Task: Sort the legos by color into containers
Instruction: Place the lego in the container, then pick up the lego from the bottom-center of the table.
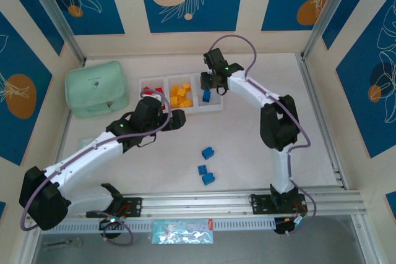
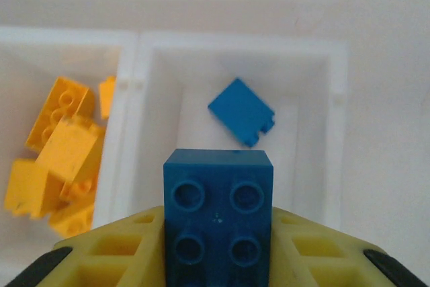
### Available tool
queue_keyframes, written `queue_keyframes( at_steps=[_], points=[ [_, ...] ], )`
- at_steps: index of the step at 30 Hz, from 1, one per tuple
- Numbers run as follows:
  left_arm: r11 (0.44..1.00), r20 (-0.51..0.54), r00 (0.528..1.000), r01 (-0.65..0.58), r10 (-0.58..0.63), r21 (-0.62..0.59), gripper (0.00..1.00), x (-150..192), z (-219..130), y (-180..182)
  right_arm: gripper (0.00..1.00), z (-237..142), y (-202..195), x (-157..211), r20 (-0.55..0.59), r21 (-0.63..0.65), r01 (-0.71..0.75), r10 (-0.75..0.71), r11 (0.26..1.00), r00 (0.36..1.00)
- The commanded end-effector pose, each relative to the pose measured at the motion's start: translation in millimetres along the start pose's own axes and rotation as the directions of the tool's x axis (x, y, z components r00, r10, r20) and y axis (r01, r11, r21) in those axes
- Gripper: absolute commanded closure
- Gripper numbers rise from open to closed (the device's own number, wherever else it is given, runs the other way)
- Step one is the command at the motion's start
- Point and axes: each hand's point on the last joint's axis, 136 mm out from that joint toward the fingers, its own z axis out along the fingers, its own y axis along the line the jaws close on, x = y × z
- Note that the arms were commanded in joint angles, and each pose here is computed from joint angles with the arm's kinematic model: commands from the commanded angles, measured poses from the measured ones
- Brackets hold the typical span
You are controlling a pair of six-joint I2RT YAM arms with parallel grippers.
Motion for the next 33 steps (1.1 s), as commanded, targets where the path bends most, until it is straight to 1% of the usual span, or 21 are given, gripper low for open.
queue_keyframes(
  at_steps=[1, 3, 5, 9, 11, 14, 19, 25, 33],
  points=[
    [1.0, -0.011, 1.0, -0.011, 0.011, 0.011, 0.01, -6.5, 0.8, -2.7, 0.64, 17.4, -1.4, -1.6, -0.041, 0.006, 0.032, -0.031, 0.999, 0.999],
    [1.0, -0.014, 1.0, -0.008, 0.008, 0.012, 0.01, -8.1, 2.4, -2.7, 0.63, 27.8, -3.0, -6.0, -0.049, 0.017, 0.033, -0.032, 0.999, 0.998],
    [1.0, -0.015, 1.0, -0.005, 0.005, 0.013, 0.01, -10.0, 3.8, -3.2, 0.59, 34.7, -2.1, -8.8, -0.054, 0.008, 0.029, -0.029, 1.0, 0.998],
    [1.0, -0.017, 1.0, -0.002, 0.002, 0.016, 0.01, -12.1, 4.7, -4.9, 0.5, 33.4, 2.9, -13.8, -0.048, -0.011, 0.028, -0.029, 1.0, 0.998],
    [1.0, -0.017, 1.0, 0.003, -0.003, 0.023, 0.01, -12.3, 5.4, -6.4, 0.47, 27.6, 5.1, -15.6, -0.041, -0.025, 0.024, -0.025, 0.999, 0.999],
    [0.999, -0.022, 1.0, 0.013, -0.012, 0.037, 0.01, -11.2, 5.8, -8.4, 0.47, 15.0, 7.9, -15.5, -0.029, -0.039, 0.024, -0.025, 0.999, 0.999],
    [0.998, -0.043, 0.999, 0.029, -0.027, 0.048, 0.01, -5.5, 5.4, -8.5, 0.46, -16.8, 12.8, -7.7, 0.0, -0.076, 0.017, -0.017, 0.997, 1.0],
    [0.997, -0.052, 0.998, 0.035, -0.032, 0.066, 0.01, 3.9, -0.6, -7.5, 0.44, -49.8, 12.7, 21.6, -0.023, -0.103, 0.008, -0.01, 0.995, 1.0],
    [0.997, -0.088, 0.996, 0.026, -0.019, 0.076, 0.01, 26.3, -7.0, -8.5, 0.4, -85.1, 14.8, 80.8, -0.102, -0.124, 0.007, -0.02, 0.992, 0.995]
  ],
)
